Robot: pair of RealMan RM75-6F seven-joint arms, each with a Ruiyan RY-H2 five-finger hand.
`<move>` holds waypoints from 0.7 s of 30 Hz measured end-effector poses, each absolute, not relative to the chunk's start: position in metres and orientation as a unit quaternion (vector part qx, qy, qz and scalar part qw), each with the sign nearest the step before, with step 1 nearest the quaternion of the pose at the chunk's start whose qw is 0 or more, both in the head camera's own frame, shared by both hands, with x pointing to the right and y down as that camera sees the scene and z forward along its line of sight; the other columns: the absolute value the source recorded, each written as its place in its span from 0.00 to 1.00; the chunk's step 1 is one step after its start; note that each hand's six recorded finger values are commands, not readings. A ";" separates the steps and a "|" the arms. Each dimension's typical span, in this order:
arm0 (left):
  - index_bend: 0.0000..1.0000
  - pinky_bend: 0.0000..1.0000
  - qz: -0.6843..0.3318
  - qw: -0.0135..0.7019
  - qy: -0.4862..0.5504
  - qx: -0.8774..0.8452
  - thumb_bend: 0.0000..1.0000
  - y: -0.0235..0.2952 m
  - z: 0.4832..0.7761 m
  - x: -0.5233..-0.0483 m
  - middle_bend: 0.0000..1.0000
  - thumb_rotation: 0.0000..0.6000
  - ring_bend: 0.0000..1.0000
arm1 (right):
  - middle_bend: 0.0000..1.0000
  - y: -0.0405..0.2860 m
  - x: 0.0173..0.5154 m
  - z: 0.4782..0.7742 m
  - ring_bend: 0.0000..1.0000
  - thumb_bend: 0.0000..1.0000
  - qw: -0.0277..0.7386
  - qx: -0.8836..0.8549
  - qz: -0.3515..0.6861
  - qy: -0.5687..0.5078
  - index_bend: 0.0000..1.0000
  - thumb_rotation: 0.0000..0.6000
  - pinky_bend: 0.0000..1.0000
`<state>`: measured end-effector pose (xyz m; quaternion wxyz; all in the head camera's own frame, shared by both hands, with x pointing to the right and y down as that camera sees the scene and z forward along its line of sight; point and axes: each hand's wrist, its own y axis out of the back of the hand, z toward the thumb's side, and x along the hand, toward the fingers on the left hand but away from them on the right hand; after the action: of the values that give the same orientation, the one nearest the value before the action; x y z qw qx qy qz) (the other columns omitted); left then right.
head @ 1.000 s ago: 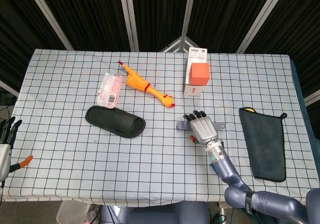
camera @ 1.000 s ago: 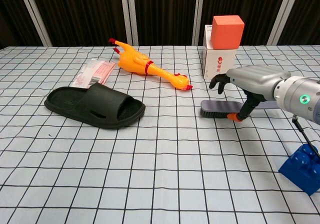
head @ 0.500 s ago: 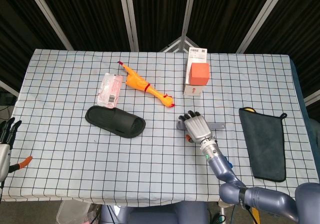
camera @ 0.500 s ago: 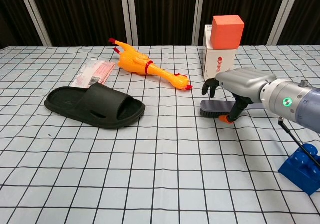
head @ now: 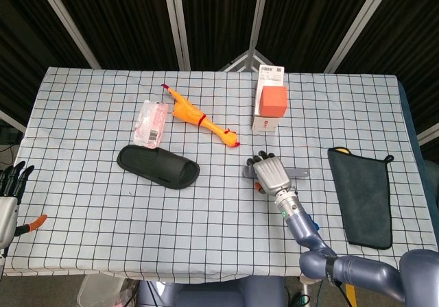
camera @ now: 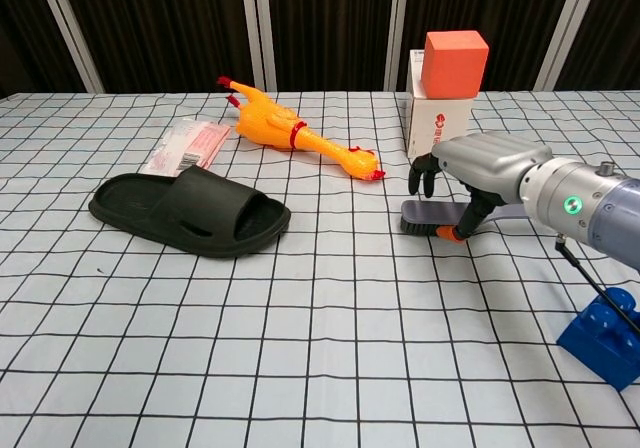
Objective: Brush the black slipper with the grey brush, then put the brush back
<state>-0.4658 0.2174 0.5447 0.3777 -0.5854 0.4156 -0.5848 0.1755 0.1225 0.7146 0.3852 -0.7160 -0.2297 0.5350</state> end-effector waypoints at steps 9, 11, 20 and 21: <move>0.00 0.00 -0.587 0.376 0.414 -0.585 0.10 0.217 0.546 -0.467 0.00 1.00 0.00 | 0.35 0.123 0.174 0.720 0.20 0.35 0.385 -0.716 0.538 -0.223 0.33 1.00 0.33; 0.00 0.00 -0.587 0.376 0.414 -0.586 0.10 0.217 0.546 -0.467 0.00 1.00 0.00 | 0.35 0.124 0.174 0.722 0.21 0.35 0.384 -0.717 0.539 -0.221 0.33 1.00 0.36; 0.00 0.00 -0.588 0.374 0.411 -0.588 0.10 0.218 0.547 -0.467 0.00 1.00 0.00 | 0.40 0.124 0.172 0.725 0.26 0.36 0.386 -0.716 0.540 -0.219 0.39 1.00 0.42; 0.00 0.00 -0.588 0.374 0.410 -0.588 0.10 0.218 0.547 -0.467 0.00 1.00 0.00 | 0.40 0.124 0.172 0.725 0.26 0.36 0.386 -0.715 0.540 -0.219 0.39 1.00 0.43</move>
<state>-0.4672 0.2180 0.5473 0.3741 -0.5881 0.4102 -0.5882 0.1722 0.1244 0.7250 0.3862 -0.7149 -0.2190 0.5402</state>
